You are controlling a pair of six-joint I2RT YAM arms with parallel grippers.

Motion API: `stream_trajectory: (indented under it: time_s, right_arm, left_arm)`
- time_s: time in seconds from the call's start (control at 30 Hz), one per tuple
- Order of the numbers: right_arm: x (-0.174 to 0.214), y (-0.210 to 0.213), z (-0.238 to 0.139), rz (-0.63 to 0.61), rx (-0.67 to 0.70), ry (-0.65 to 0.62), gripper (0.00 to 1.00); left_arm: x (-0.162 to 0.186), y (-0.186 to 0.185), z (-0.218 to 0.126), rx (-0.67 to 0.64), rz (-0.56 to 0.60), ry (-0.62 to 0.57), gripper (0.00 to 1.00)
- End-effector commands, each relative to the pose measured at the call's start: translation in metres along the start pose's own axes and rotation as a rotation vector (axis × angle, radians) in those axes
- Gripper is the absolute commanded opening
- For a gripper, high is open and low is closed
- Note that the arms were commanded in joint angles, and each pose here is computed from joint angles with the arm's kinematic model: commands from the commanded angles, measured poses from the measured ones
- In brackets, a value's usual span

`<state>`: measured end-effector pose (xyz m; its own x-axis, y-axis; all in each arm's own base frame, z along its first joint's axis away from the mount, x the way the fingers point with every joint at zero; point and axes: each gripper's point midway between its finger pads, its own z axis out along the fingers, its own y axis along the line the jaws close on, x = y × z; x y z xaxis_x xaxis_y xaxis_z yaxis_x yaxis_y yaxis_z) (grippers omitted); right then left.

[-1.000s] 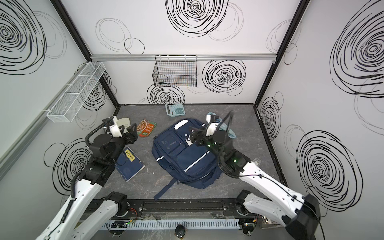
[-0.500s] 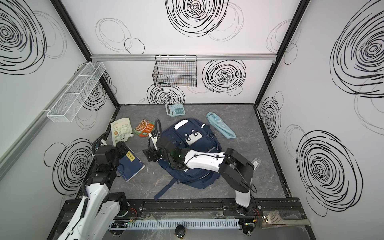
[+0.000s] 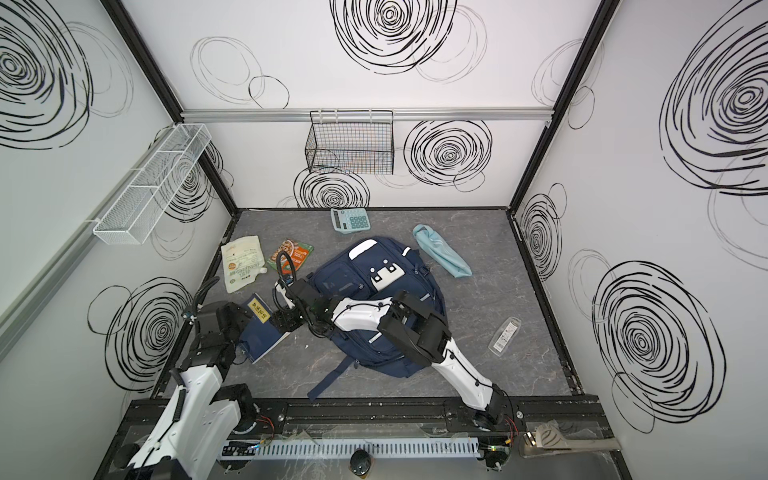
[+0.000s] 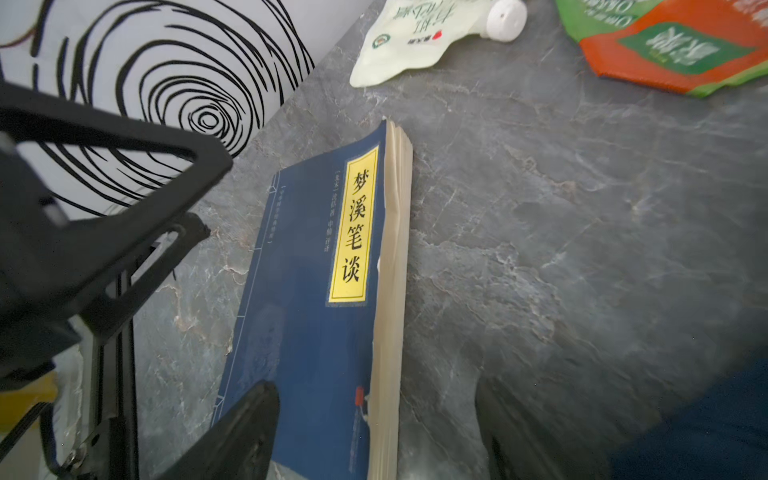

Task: Pack the student bag
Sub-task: 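Reach the right gripper across to the blue book while the left gripper hovers beside it, then pinch the blue book's edge with the right gripper and tilt it up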

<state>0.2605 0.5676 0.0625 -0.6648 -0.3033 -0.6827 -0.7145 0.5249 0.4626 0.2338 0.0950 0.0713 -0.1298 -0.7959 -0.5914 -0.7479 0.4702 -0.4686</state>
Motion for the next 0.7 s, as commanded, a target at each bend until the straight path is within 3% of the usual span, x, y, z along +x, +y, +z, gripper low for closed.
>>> stream_trajectory:
  time_s: [0.0,0.3,0.6,0.67]
  right_arm:
    - [0.011,0.009,0.007,0.024,-0.049,0.073,0.79]
    - [0.023,0.019,0.013,0.051,-0.128,0.153,0.71]
    - [0.017,0.022,0.005,0.051,-0.202,0.185,0.35]
    - [0.016,0.024,0.004,0.063,-0.225,0.19,0.33]
  left_arm:
    - [0.008,-0.004,0.005,0.047,-0.061,0.03,0.83]
    - [0.025,-0.008,0.011,0.097,-0.05,0.105,0.82]
    - [0.043,-0.012,0.017,0.135,-0.076,0.185,0.82]
    - [0.044,-0.012,0.017,0.139,-0.078,0.19,0.82]
